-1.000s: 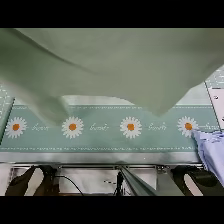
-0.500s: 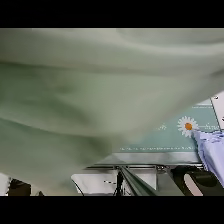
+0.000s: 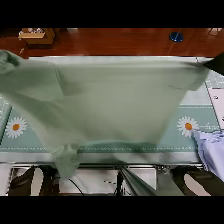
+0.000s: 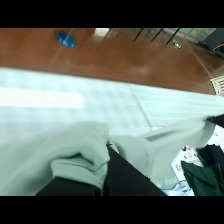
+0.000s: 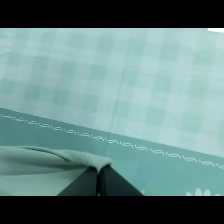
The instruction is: Fold the shirts.
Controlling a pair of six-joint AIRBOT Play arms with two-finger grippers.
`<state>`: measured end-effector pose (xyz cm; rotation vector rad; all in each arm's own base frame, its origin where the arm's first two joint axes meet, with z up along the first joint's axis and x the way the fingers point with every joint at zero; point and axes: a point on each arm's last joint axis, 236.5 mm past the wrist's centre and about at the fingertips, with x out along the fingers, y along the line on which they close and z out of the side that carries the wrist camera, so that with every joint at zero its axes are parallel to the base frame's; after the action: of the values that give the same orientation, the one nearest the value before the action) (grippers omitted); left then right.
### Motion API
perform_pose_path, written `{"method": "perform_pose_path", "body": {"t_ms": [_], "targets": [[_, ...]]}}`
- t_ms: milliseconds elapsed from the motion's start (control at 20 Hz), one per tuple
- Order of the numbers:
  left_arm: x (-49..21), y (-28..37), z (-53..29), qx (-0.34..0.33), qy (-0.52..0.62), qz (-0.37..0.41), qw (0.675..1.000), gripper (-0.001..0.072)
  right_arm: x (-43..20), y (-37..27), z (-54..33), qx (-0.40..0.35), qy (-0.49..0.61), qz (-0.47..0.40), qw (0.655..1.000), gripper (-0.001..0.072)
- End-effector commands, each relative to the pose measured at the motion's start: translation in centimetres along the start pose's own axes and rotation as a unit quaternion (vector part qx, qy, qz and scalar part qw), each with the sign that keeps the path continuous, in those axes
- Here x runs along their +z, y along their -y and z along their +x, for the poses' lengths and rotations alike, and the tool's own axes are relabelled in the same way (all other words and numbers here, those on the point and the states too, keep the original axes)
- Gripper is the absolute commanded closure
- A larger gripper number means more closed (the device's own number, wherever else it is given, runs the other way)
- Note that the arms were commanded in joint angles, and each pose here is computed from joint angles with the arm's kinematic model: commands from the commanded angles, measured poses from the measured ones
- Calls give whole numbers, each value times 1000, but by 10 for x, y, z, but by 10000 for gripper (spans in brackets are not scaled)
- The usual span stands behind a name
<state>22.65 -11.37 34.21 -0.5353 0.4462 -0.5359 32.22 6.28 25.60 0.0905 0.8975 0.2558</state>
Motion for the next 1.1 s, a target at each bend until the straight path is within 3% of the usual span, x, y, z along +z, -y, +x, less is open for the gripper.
{"method": "perform_pose_path", "body": {"t_ms": [0,250,550,800,850,900,950,1000,1050], "targets": [[-23,-68,33,16,-24,-51,998,684,22,15,79,15,-30,15,999,692],[-48,-131,105,17,-72,-87,993,684,24,9,158,64,-70,47,994,691],[-107,-187,210,42,-151,-122,980,684,29,41,214,22,-65,53,996,691],[-140,-221,244,72,-177,-138,972,683,14,69,250,-19,-93,49,994,690],[-145,-224,246,73,-184,-141,970,683,8,70,257,-17,-105,52,993,679],[-149,-226,247,74,-189,-145,968,667,4,71,262,-16,-112,54,992,595],[-151,-227,247,74,-191,-146,968,564,3,70,264,-13,-114,56,992,497],[-148,-228,246,75,-189,-146,968,407,4,69,263,-12,-113,54,992,451],[-143,-228,243,71,-189,-146,968,298,6,73,256,-16,-113,43,993,451]]}}
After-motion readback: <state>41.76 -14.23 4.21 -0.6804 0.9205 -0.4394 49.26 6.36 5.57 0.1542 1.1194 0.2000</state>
